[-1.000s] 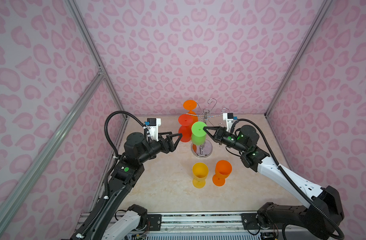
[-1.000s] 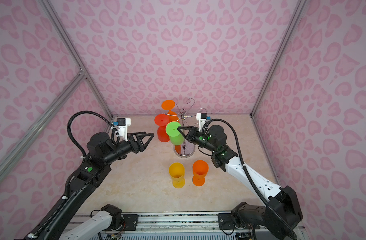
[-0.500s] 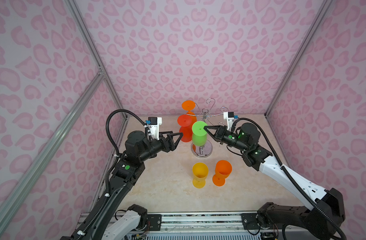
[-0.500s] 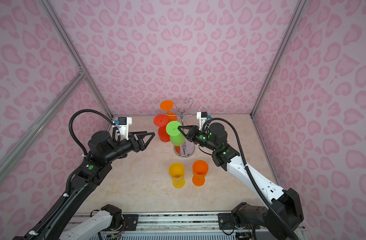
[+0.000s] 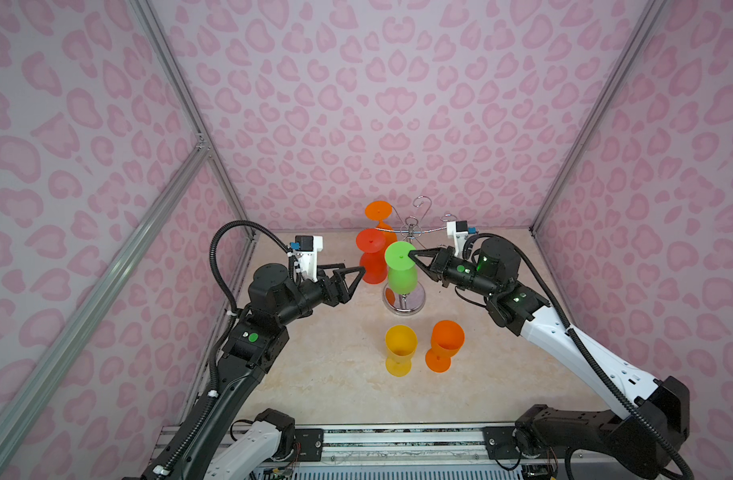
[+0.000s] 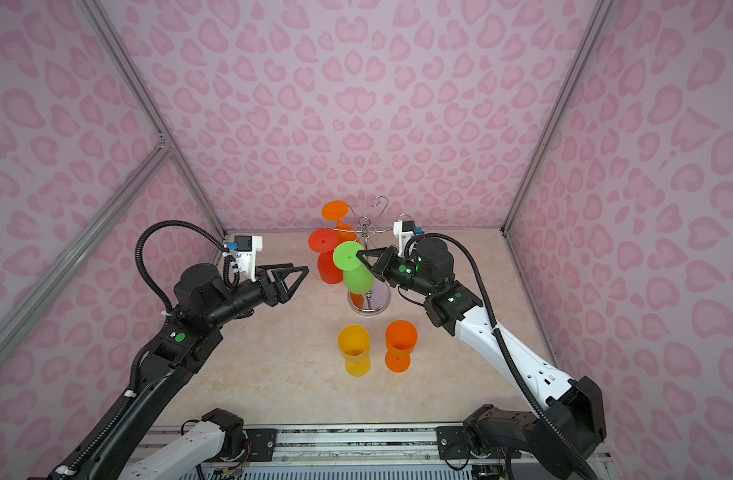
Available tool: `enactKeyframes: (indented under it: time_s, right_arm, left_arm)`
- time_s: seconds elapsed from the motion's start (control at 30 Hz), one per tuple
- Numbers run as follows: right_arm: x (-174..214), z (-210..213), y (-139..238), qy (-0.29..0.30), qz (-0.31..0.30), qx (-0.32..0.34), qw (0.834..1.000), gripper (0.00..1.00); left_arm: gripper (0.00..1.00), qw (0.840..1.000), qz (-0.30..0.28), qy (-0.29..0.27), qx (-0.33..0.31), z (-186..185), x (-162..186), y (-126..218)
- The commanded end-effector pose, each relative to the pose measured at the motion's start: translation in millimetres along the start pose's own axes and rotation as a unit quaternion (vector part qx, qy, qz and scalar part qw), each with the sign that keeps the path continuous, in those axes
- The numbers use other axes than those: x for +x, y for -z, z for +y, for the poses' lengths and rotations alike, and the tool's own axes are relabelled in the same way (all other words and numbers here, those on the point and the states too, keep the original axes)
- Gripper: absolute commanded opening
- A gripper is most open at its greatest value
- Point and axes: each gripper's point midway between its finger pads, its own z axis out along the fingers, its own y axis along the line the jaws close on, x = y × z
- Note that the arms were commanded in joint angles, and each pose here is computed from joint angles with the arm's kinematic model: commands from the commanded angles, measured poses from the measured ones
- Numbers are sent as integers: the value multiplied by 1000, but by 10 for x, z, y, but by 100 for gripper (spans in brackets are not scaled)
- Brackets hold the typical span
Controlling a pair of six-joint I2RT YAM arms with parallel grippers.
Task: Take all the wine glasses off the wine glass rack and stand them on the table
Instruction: 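Close the right gripper on the green glass foot rim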
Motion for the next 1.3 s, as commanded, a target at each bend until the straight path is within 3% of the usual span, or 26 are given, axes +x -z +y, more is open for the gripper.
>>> enactKeyframes:
  time_s: [0.0,0.57,1.27]
  right_arm:
    - [-13,1,-10,-11,-1,4,1000,0]
    - [-72,-101,-37,-66,-9,52,996,0]
    - [-7,1,-89,-60,-5,68,996,0]
  left_arm:
    - [82,1000,-7,-12,3,-17,-19,22]
    - [81,1000,-3,-12,1,37,87,51]
    - [81,1000,1,-17,-3,80,137,61]
